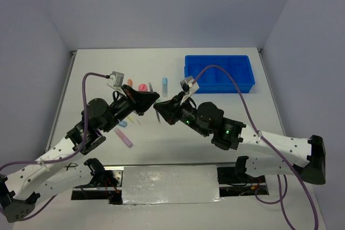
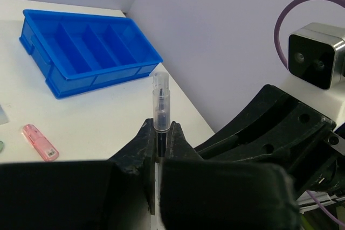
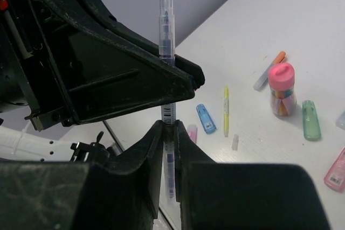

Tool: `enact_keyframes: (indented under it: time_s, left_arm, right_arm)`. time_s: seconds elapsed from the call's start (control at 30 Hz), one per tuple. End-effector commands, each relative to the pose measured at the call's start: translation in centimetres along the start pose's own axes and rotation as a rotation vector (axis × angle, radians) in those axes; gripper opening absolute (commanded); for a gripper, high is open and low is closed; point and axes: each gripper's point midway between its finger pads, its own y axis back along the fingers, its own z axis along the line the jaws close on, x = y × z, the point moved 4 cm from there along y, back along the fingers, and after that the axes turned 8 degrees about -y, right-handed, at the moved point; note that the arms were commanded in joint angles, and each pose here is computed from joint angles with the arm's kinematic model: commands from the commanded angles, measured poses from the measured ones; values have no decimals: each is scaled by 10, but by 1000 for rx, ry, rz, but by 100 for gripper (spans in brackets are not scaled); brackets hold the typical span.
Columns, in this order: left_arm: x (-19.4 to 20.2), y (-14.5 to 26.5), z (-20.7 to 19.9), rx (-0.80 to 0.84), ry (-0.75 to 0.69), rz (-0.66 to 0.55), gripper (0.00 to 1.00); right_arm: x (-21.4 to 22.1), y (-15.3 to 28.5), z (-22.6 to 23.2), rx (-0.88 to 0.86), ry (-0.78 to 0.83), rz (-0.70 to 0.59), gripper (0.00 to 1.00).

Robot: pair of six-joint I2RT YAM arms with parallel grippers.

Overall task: Sort the stationery into containers
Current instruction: Close the pen cap on the pen.

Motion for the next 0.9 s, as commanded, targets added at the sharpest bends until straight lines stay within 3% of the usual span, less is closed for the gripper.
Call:
enact_keyframes:
  time_s: [0.0, 0.1, 0.23, 0.3, 0.4, 0.43, 0.47, 0.53, 0.6, 0.67, 0.7, 0.73, 0.77, 0.8, 0.87]
  left_arm:
    - [-8, 2, -11, 51, -56, 7, 0]
    - [-9, 3, -14, 81, -85, 10, 0]
    - [-16, 11, -31, 205, -166, -14, 0]
    - [-18, 18, -45, 314, -199, -28, 0]
    - [-19, 28, -59, 434, -225, -56, 0]
    - [-20, 29, -61, 446, -222, -64, 0]
    - [-21, 29, -62, 455, -220, -70, 0]
    - [-20, 27, -61, 451, -223, -62, 0]
    - [-18, 25, -59, 435, -231, -43, 1]
    - [-18, 21, -53, 393, -231, -43, 33]
    - [-19, 20, -51, 371, -230, -43, 53]
    - [-19, 18, -47, 338, -228, -39, 80]
    - [-20, 18, -45, 324, -228, -40, 92]
    - [-24, 17, -46, 315, -227, -46, 99]
    - [-32, 16, -46, 289, -222, -58, 99]
  right_arm:
    - [-32, 4, 17, -68, -20, -112, 0]
    - [-28, 4, 18, -86, -9, -98, 0]
    - [-12, 5, 21, -145, 42, -19, 38]
    - [-8, 5, 22, -160, 49, 7, 38]
    - [-3, 5, 23, -175, 48, 18, 37]
    - [-3, 5, 23, -177, 50, 21, 32]
    - [-4, 5, 23, -176, 52, 20, 13]
    - [-4, 5, 22, -171, 49, 21, 0]
    - [-5, 7, 22, -169, 49, 18, 0]
    - [-5, 8, 22, -170, 47, 17, 0]
    - [-6, 9, 22, -171, 47, 16, 0]
    - [-6, 9, 21, -165, 49, 16, 0]
    - [-6, 10, 20, -163, 51, 18, 0]
    - [-5, 10, 19, -158, 53, 20, 0]
    - [-3, 10, 15, -136, 61, 26, 0]
